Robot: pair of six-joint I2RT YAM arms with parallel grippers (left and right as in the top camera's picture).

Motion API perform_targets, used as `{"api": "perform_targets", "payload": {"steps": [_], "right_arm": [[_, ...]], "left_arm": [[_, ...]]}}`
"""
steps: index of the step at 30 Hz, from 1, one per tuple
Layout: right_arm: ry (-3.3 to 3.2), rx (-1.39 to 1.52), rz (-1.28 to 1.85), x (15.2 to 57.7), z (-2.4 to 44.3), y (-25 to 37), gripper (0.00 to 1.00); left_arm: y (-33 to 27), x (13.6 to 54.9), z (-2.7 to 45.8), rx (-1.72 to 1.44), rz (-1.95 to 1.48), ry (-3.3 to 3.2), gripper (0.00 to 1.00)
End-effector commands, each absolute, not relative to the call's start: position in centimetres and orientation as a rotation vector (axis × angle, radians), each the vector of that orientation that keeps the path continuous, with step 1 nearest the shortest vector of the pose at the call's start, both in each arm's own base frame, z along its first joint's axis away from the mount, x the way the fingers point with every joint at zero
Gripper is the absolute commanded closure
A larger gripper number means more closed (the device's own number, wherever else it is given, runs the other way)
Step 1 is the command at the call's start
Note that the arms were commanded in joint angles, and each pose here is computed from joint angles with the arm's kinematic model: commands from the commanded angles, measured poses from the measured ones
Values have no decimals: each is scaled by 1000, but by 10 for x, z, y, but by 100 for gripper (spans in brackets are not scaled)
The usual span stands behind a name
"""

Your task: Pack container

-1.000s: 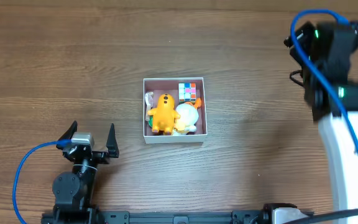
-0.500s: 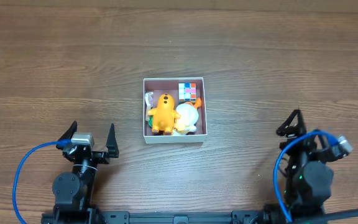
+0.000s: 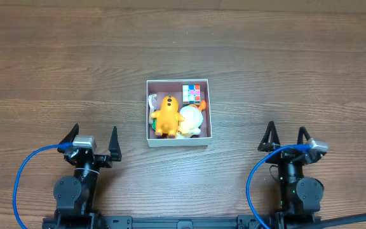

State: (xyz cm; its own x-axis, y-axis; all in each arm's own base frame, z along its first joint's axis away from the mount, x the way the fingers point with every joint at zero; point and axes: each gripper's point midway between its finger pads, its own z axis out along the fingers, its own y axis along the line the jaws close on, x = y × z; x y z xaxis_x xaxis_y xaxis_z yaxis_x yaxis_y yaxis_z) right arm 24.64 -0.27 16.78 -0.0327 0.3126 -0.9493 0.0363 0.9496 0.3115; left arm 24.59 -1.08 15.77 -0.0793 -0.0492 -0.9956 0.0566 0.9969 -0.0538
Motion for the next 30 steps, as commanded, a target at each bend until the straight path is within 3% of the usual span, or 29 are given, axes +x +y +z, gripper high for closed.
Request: {"api": "perform_targets", "payload": {"steps": [1, 30], "right_arm": [[1578, 234, 239, 247, 171, 2, 0], [1586, 214, 272, 246, 170, 8, 0]], "left_arm": [[-8, 246, 157, 5, -67, 1645, 0], [-8, 246, 157, 5, -67, 1645, 0]]}}
